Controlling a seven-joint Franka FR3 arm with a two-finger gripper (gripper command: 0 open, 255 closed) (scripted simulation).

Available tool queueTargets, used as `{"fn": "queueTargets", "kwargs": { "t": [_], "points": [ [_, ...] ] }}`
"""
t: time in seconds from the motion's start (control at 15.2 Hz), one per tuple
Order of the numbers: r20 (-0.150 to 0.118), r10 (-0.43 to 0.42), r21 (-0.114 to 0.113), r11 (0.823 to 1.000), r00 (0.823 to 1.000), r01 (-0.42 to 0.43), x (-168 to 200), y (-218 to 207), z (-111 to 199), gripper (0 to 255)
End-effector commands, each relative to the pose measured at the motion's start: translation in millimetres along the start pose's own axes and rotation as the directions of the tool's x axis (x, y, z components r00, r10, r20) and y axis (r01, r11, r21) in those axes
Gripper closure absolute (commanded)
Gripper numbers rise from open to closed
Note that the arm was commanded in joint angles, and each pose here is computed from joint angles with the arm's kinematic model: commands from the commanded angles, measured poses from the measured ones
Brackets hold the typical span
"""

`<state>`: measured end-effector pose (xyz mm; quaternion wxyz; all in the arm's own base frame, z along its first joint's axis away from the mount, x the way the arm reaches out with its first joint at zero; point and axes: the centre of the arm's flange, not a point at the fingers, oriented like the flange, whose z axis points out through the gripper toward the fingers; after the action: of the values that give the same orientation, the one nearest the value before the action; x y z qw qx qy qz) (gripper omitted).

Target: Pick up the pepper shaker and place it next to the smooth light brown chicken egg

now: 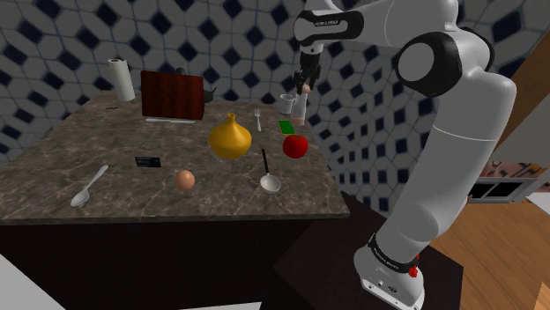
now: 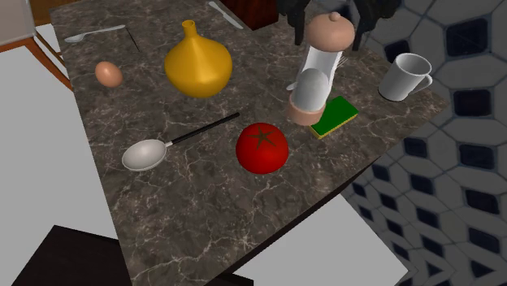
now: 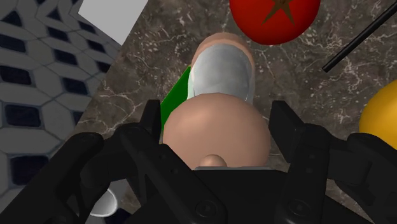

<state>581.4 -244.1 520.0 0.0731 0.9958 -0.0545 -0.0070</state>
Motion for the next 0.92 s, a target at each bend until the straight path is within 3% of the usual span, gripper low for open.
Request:
{"fn": "queueTargets", "kwargs": {
  "t": [0.0, 0.86],
  "points": [
    [0.000, 0.000, 0.000, 1.000, 1.000, 0.000, 0.3, 2.0, -11.5, 255],
    [0.000, 0.000, 0.000, 1.000, 1.000, 0.000, -0.1, 12.1, -79.4, 255]
  ]
}}
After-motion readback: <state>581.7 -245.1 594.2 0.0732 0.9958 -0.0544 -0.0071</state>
